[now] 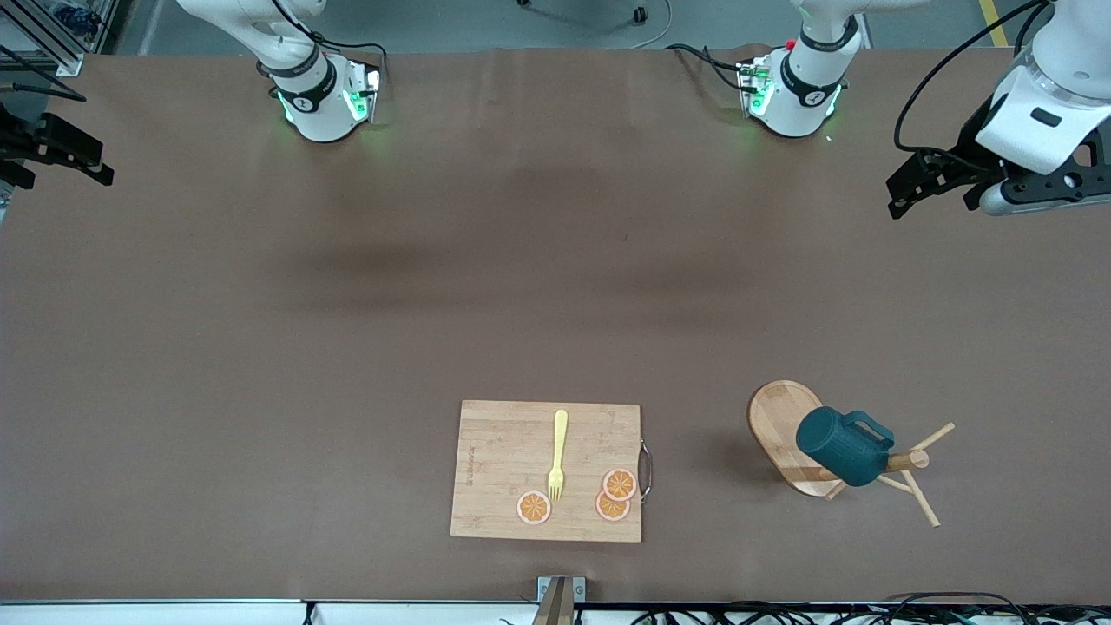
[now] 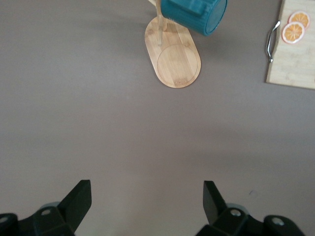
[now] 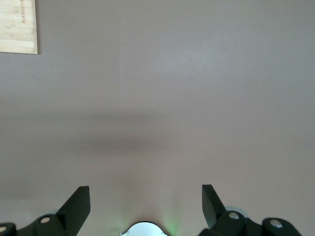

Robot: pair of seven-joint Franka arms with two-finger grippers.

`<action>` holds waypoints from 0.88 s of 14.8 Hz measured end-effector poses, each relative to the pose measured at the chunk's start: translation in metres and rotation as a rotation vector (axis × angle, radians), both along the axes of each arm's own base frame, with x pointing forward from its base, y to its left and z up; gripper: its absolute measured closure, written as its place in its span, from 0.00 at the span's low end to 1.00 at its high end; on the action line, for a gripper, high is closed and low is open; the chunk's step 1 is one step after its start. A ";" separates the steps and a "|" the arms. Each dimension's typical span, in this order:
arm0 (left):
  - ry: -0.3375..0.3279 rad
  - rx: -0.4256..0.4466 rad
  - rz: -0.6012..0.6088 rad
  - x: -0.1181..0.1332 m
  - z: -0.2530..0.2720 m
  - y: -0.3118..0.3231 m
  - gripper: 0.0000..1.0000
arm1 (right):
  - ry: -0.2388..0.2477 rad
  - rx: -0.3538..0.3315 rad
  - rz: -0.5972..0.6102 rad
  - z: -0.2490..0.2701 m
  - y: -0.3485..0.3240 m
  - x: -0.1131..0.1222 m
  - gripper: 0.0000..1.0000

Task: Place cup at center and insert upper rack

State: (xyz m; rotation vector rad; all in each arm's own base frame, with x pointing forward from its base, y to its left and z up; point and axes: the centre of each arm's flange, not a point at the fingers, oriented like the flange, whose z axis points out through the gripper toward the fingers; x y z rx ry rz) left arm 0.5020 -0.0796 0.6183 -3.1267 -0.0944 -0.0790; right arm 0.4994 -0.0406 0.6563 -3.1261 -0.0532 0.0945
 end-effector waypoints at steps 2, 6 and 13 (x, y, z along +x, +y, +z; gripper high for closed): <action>0.004 0.000 -0.062 -0.002 0.003 0.016 0.00 | -0.001 0.000 0.001 0.000 0.001 0.000 0.00; 0.007 -0.005 -0.117 -0.001 0.005 0.038 0.00 | -0.002 0.000 0.003 0.001 0.001 0.000 0.00; 0.012 -0.005 -0.132 -0.003 0.013 0.031 0.00 | -0.004 -0.001 0.003 0.002 0.001 0.000 0.00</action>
